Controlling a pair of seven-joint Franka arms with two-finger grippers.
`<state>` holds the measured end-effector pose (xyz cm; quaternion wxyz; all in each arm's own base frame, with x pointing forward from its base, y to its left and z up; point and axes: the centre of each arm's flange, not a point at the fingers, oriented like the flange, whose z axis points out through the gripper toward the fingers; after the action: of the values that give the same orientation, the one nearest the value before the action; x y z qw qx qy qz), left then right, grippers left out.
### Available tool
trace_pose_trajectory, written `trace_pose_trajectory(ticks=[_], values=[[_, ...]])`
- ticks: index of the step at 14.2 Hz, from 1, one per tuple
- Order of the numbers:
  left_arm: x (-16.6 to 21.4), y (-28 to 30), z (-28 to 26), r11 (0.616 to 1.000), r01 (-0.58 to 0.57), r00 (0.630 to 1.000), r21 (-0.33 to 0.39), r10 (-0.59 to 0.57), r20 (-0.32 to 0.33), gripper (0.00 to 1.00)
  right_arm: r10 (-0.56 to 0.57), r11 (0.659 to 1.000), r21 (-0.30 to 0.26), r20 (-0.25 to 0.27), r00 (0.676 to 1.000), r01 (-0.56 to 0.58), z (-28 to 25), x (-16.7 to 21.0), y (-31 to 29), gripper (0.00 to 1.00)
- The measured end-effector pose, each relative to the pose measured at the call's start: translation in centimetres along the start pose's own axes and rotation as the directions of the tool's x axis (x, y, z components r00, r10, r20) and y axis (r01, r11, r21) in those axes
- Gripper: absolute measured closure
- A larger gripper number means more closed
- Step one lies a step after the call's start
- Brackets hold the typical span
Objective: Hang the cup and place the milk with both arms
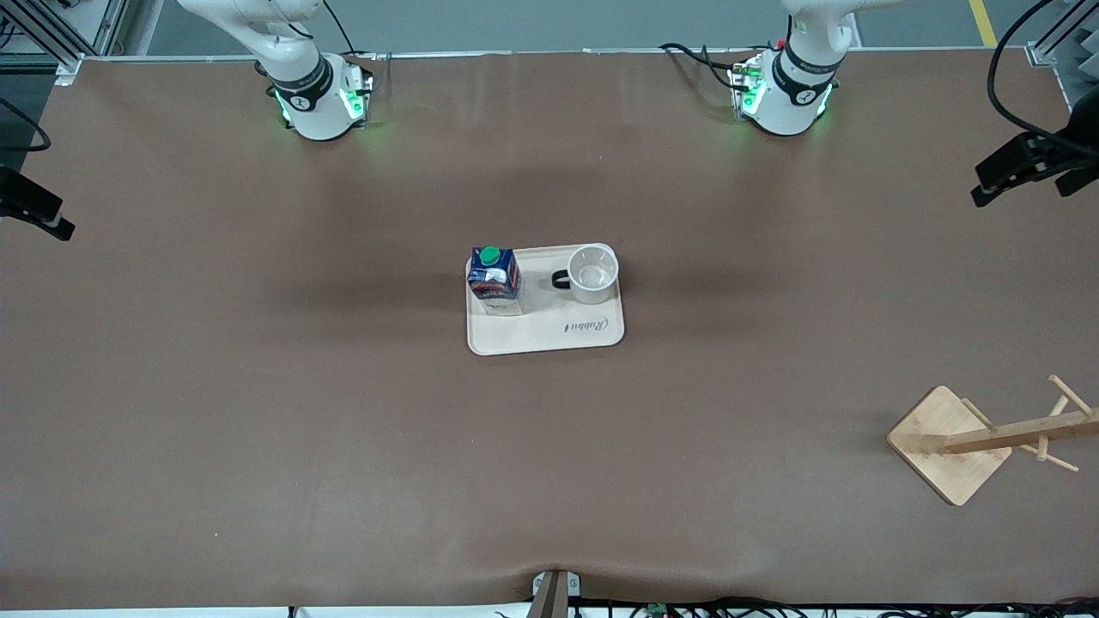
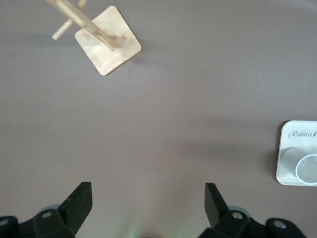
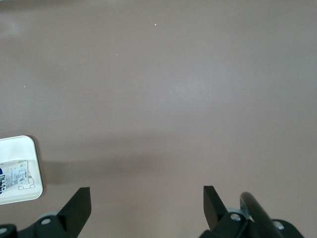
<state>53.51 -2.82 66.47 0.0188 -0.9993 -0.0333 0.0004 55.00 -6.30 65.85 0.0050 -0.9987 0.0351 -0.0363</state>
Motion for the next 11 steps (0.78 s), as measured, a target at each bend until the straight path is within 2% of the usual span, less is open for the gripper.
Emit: trace_pose_trajectory(ticks=[3, 6, 8, 11], values=[[0.6, 5.3, 2.9, 0.991, -0.136, 0.989, -0.005, 0.136, 0.059, 0.0, 0.0, 1.0, 0.0, -0.008, 1.0, 0.0, 0.0, 0.1, 0.0, 0.0], [1.9, 11.2, 8.1, 0.961, -0.274, 0.951, -0.034, 0.276, 0.143, 0.0, -0.001, 1.0, -0.001, -0.004, 1.0, 0.001, 1.0, 0.9, -0.1, 0.0], [2.0, 15.9, 11.5, 0.934, -0.353, 0.915, -0.058, 0.357, 0.185, 0.0, -0.002, 1.0, -0.001, 0.001, 1.0, 0.002, 1.7, 1.3, -0.1, 0.0], [-0.1, 24.4, 15.3, 0.87, -0.485, 0.842, -0.082, 0.491, 0.222, 0.0, -0.004, 1.0, -0.001, 0.003, 1.0, 0.004, 2.3, 1.7, -0.2, 0.0]])
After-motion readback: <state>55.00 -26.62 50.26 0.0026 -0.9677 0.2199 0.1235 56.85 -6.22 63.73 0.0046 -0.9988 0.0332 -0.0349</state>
